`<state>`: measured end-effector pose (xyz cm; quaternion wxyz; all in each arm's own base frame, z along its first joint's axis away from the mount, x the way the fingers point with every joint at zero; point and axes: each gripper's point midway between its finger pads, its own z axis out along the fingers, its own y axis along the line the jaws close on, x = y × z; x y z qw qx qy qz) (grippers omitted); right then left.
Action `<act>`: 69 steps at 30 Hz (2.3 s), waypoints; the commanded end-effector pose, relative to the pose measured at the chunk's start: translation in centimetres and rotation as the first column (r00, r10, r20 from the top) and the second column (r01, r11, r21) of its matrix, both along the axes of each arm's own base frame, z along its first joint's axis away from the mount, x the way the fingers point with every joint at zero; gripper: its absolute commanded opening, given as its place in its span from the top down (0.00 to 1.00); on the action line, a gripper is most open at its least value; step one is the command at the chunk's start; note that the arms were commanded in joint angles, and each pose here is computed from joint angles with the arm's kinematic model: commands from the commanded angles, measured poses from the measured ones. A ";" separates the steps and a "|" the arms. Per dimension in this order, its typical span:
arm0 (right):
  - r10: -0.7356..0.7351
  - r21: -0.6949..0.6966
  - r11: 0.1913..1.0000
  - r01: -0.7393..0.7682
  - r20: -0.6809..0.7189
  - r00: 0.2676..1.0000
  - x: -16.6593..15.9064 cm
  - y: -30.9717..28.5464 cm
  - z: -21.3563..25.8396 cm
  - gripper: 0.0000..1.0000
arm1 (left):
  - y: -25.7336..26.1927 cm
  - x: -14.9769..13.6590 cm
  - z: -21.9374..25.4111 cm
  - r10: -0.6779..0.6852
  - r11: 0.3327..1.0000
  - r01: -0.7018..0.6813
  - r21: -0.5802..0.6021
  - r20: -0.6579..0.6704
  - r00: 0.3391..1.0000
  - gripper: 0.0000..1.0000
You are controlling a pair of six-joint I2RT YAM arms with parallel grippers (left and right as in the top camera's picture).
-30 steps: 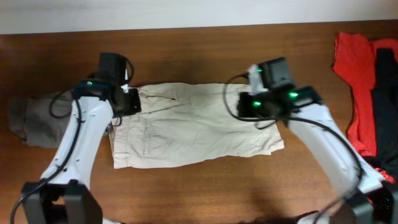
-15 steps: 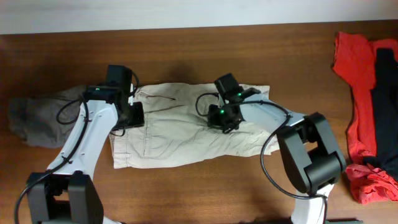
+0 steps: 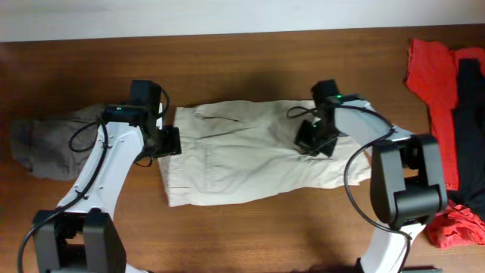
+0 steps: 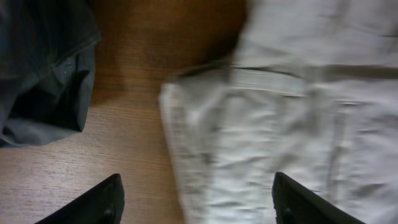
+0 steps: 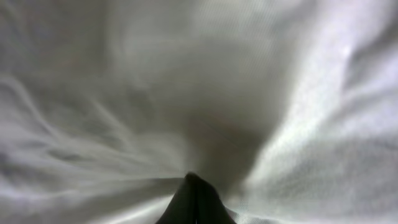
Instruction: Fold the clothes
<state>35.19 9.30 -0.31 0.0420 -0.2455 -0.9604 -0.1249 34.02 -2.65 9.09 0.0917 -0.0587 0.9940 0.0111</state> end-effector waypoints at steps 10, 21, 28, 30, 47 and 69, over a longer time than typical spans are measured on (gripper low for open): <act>0.319 0.067 0.935 -0.349 0.277 0.907 1.2 -1.5 4.4 0.87 | -2.8 -1.7 -1.0 -0.039 0.985 0.030 -0.171 -0.050 0.998 0.09; 0.365 -0.024 0.880 -0.474 0.673 0.643 -0.7 0.6 20.9 0.39 | -6.6 -6.1 -5.5 -0.006 0.859 -0.083 -0.506 -0.171 0.985 0.07; 0.366 -0.013 0.880 -0.475 0.655 0.660 -2.0 0.6 21.2 0.39 | -5.8 -7.7 -7.9 0.025 0.851 -0.121 -0.511 -0.191 0.981 0.01; 0.370 -0.016 0.878 -0.478 0.657 0.657 -2.0 0.6 21.2 0.39 | -6.3 -7.0 -8.1 0.018 0.808 -0.092 -0.582 -0.131 0.991 0.01; 0.370 -0.011 0.876 -0.483 0.659 0.655 -2.1 0.7 21.2 0.40 | -10.6 -5.1 -4.9 -0.079 0.544 0.133 -0.828 0.107 0.991 0.18; 0.369 -0.011 0.876 -0.482 0.659 0.655 -2.1 0.7 21.2 0.41 | -10.8 -3.4 -4.0 -0.088 0.529 0.233 -0.816 0.221 0.971 0.52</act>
